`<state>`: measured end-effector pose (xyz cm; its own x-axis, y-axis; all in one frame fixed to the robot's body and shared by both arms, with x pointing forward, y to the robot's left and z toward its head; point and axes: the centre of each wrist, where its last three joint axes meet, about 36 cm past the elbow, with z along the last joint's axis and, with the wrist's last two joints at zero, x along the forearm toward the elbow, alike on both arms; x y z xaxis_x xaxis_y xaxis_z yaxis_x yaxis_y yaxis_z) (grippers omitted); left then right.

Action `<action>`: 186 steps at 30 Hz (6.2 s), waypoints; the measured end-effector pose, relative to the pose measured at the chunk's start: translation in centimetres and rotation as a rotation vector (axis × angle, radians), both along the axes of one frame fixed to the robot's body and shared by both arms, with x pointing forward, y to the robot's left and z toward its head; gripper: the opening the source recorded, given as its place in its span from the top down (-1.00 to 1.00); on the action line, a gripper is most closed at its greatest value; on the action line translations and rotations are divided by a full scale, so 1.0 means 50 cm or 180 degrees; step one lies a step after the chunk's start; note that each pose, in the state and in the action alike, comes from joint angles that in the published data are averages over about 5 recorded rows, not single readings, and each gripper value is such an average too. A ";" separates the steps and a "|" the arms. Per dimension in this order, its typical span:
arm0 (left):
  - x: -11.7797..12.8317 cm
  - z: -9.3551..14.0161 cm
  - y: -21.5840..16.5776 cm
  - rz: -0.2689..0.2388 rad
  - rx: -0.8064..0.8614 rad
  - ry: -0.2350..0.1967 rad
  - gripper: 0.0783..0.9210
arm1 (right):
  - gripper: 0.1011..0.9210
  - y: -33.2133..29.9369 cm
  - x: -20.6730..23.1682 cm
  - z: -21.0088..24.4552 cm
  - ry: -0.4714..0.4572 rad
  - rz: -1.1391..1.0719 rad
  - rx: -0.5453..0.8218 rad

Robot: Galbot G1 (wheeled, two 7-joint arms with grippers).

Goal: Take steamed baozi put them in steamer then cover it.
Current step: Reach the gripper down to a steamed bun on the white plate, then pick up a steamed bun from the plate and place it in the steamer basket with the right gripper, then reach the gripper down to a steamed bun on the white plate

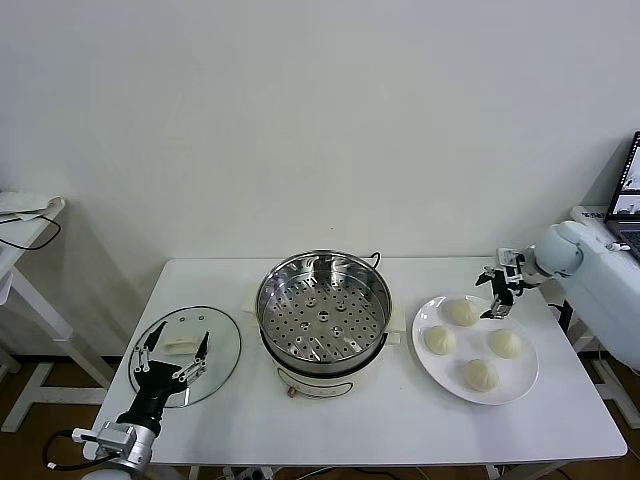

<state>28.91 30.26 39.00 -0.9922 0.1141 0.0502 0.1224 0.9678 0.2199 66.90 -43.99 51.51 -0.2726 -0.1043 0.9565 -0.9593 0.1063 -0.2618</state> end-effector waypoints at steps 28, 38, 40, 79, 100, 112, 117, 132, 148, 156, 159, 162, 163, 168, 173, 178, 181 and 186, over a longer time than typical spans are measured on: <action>-0.009 0.003 -0.004 0.0016 -0.0022 -0.0019 -0.77 | -0.76 0.051 0.046 -0.086 0.0144 0.0076 -0.0288; -0.010 0.006 -0.008 0.0010 -0.0031 -0.0035 -0.77 | -0.63 0.055 0.043 -0.099 0.0125 0.0095 -0.0315; -0.009 0.006 -0.009 0.0007 -0.0034 -0.0039 -0.77 | -0.56 0.056 0.042 -0.101 0.0120 0.0102 -0.0317; -0.013 0.022 -0.007 -0.0039 0.0007 -0.0073 -0.77 | -0.45 0.215 -0.012 0.343 -0.0353 0.2078 -0.0335; -0.020 0.036 0.022 0.0060 0.0036 -0.0106 -0.77 | -0.45 0.594 -0.005 0.442 -0.0296 0.4129 -0.0841; -0.019 0.033 0.044 0.0135 0.0055 -0.0089 -0.77 | -0.45 0.711 0.050 0.350 -0.0261 0.4532 -0.0823; -0.018 0.031 0.050 0.0152 0.0063 -0.0086 -0.77 | -0.45 0.739 0.063 0.310 -0.0236 0.4601 -0.0794; -0.018 0.030 0.053 0.0156 0.0062 -0.0087 -0.77 | -0.45 0.771 0.093 0.229 -0.0198 0.4643 -0.0750; -0.018 0.030 0.056 0.0163 0.0052 -0.0091 -0.77 | -0.58 0.767 0.101 0.188 -0.0156 0.4589 -0.0737; -0.019 0.029 0.053 0.0161 0.0042 -0.0083 -0.77 | -0.76 0.753 0.100 0.202 -0.0178 0.4537 -0.0701; -0.021 0.031 0.053 0.0165 0.0045 -0.0086 -0.77 | -0.76 0.739 0.099 0.226 -0.0202 0.4489 -0.0676; -0.023 0.034 0.053 0.0171 0.0050 -0.0089 -0.77 | -0.76 0.715 0.097 0.260 -0.0224 0.4402 -0.0641; -0.024 0.034 0.053 0.0172 0.0051 -0.0088 -0.77 | -0.76 0.704 0.096 0.274 -0.0231 0.4361 -0.0624; -0.027 0.034 0.050 0.0175 0.0046 -0.0078 -0.77 | -0.76 0.630 0.084 0.348 -0.0228 0.4027 -0.0522; -0.029 0.037 0.044 0.0163 0.0040 -0.0076 -0.77 | -0.76 0.526 0.058 0.389 -0.0135 0.3445 -0.0369; -0.030 0.040 0.038 0.0141 0.0038 -0.0082 -0.77 | -0.76 0.412 0.026 0.383 0.0034 0.2688 -0.0201; -0.031 0.041 0.035 0.0130 0.0034 -0.0087 -0.77 | -0.76 0.350 0.006 0.370 0.0134 0.2223 -0.0135; -0.031 0.041 0.029 0.0118 0.0021 -0.0091 -0.77 | -0.76 0.271 -0.020 0.323 0.0308 0.1553 -0.0071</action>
